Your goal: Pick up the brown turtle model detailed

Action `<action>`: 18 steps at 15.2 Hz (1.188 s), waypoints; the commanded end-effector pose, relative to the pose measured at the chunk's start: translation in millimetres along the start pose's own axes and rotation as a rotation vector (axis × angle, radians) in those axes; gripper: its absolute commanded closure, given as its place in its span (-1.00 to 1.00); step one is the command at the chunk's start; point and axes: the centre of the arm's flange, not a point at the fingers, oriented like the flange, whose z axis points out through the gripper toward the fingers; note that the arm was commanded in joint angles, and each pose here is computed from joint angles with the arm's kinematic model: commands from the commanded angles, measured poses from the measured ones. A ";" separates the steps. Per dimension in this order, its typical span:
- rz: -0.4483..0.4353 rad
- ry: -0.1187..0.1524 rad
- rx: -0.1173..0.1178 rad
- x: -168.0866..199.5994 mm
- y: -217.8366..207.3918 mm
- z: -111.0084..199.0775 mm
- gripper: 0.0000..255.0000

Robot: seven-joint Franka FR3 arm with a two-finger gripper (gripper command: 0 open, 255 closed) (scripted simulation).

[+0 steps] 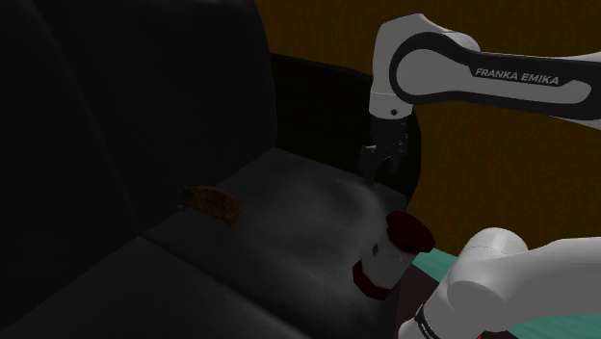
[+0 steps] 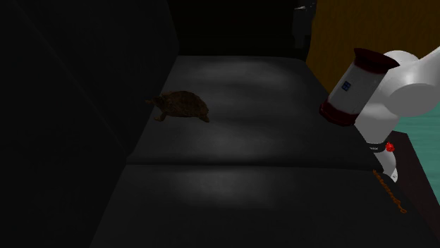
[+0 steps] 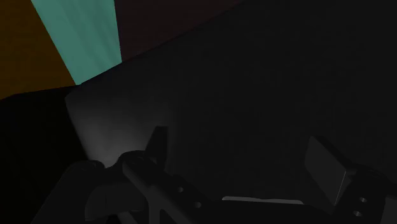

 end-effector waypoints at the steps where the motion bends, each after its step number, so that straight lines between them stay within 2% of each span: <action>1: 0.000 0.000 0.000 0.0 0.0 0.0 -1.00; 10: -0.282 0.104 0.028 71.1 -74.1 -6.7 -1.00; 18: -0.533 0.196 0.052 113.8 -154.0 -19.8 -1.00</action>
